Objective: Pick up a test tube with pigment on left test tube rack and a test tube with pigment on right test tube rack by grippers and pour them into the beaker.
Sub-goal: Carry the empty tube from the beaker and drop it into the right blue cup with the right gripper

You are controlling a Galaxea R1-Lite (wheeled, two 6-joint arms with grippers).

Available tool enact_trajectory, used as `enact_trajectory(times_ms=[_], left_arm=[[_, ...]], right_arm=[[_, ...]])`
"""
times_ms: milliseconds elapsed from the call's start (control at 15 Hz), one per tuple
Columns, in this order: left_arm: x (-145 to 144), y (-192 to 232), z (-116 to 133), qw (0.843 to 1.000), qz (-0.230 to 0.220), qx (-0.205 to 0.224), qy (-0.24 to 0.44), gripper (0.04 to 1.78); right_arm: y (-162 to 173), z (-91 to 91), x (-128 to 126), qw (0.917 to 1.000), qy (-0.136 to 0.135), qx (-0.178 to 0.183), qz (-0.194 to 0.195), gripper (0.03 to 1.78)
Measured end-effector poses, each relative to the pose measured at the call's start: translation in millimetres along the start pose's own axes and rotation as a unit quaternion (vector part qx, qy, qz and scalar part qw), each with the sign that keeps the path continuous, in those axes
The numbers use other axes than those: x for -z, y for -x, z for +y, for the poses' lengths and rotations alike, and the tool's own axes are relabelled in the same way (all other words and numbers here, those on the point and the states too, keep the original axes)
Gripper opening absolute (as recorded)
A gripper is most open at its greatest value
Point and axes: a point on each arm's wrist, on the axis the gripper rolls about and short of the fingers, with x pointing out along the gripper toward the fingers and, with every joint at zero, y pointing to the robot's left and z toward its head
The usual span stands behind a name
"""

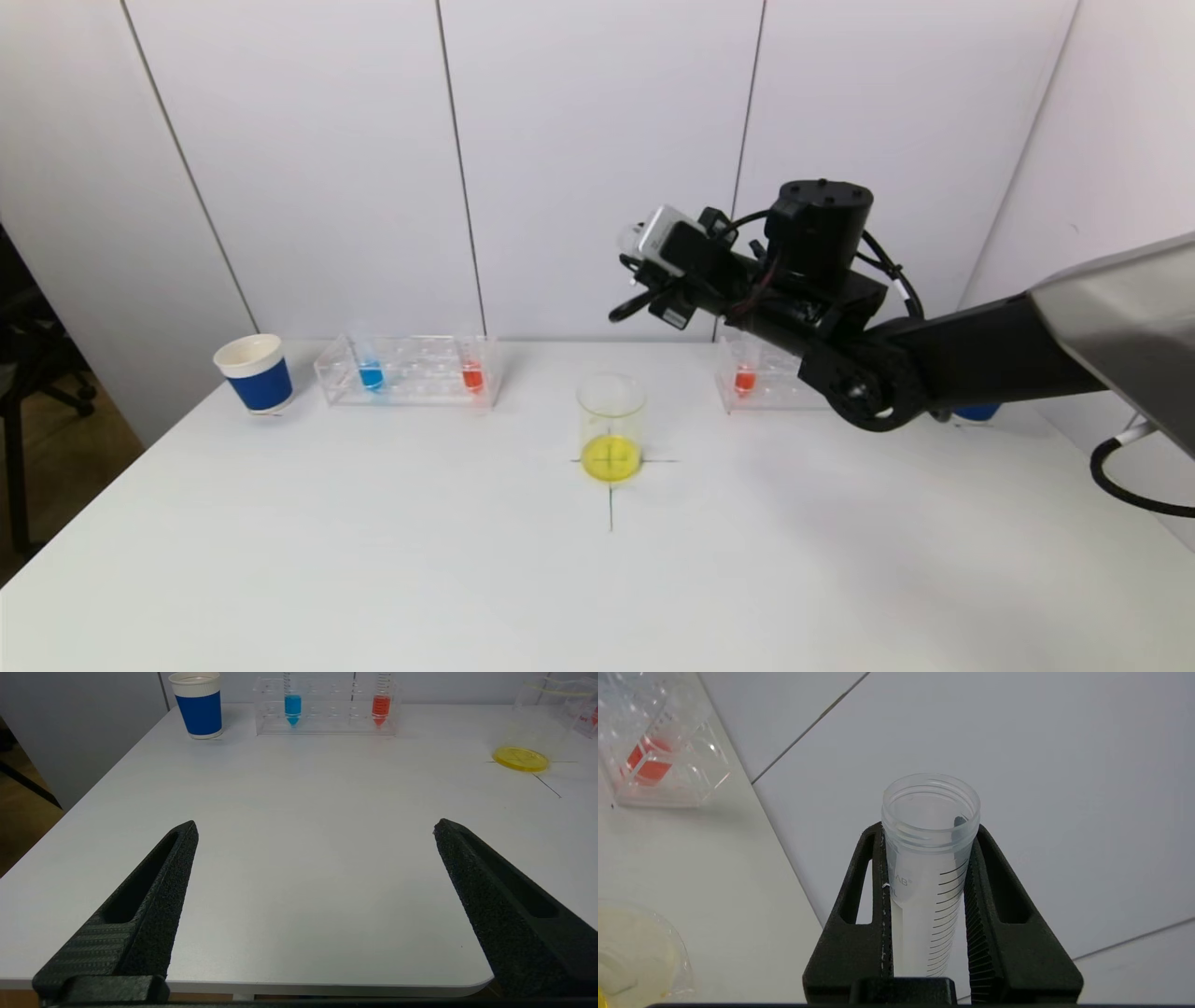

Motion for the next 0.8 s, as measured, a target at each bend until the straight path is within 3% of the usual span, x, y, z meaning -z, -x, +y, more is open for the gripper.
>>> enact_trajectory(times_ms=[200, 467, 667, 800], left_arm=[[0.0, 0.0, 0.0, 1.000, 0.000, 0.000, 0.000, 1.76], [0.0, 0.0, 0.0, 1.000, 0.000, 0.000, 0.000, 1.76], [0.0, 0.0, 0.0, 1.000, 0.000, 0.000, 0.000, 1.76], [0.0, 0.0, 0.0, 1.000, 0.000, 0.000, 0.000, 1.76]], right_arm=[[7.8, -13.1, -12.9, 0.9954, -0.087, 0.036, 0.017, 0.50], [19.7, -28.0, -26.6, 0.9770, -0.194, 0.074, 0.049, 0.50], [28.0, -43.0, -37.7, 0.9620, -0.247, 0.098, 0.062, 0.50], [37.3, -56.9, -42.3, 0.9558, -0.261, 0.105, 0.085, 0.50]])
